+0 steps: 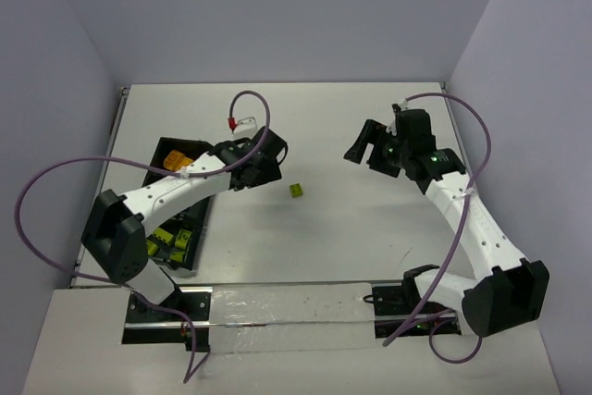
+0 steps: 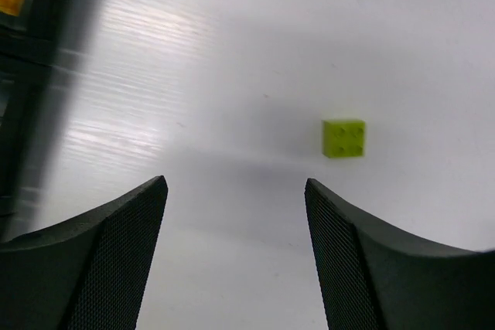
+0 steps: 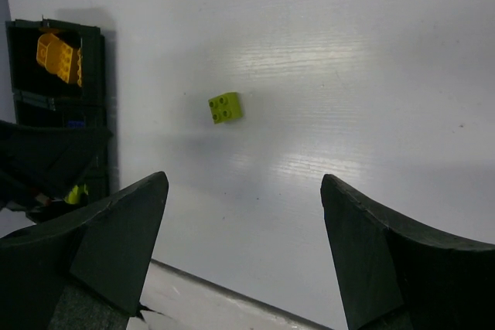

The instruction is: Sort the legos into containers by color

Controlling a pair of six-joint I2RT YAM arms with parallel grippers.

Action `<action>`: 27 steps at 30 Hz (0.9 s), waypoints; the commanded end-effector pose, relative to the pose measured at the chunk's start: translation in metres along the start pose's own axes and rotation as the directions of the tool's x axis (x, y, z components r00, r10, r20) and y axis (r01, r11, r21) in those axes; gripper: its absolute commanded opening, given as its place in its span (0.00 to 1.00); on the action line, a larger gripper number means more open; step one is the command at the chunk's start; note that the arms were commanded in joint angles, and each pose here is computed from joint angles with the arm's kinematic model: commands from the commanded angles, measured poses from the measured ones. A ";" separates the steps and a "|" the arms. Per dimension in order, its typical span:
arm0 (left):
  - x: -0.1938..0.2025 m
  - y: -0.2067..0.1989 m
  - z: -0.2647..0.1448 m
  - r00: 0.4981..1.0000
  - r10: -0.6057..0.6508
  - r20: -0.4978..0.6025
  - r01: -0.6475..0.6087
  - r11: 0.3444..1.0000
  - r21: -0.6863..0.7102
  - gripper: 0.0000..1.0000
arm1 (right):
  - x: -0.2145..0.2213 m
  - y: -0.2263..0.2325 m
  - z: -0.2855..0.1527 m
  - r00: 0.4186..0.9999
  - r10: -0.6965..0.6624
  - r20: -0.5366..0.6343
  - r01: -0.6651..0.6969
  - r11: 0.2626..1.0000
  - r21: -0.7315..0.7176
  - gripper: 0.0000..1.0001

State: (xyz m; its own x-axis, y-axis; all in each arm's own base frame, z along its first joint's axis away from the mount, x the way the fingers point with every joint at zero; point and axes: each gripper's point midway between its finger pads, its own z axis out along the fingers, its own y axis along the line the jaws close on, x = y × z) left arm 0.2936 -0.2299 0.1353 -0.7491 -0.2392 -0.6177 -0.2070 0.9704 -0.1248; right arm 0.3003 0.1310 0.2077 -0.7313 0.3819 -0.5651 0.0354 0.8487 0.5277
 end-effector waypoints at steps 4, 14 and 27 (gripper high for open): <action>0.028 -0.079 0.009 0.996 0.050 -0.077 -0.040 0.992 0.123 0.88 | -0.017 -0.022 -0.016 0.990 0.025 0.137 -0.038 0.995 0.090 0.89; 0.050 -0.109 0.030 0.994 0.061 -0.089 -0.053 0.994 0.092 0.87 | -0.013 -0.022 -0.012 0.994 0.017 0.107 -0.026 0.997 0.079 0.89; 0.053 -0.101 0.065 0.997 0.055 -0.058 -0.057 0.998 -0.038 0.77 | -0.012 -0.018 -0.011 0.995 0.013 0.095 -0.018 0.998 0.061 0.89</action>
State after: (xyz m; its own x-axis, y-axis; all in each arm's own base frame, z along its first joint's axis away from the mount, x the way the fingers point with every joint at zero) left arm 0.3023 -0.3403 0.0574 -0.8270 -0.1525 -0.5412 -0.1438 0.9879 -0.0586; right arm 0.2976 0.1076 0.2061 -0.6767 0.4293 -0.5981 0.1068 0.8610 0.4972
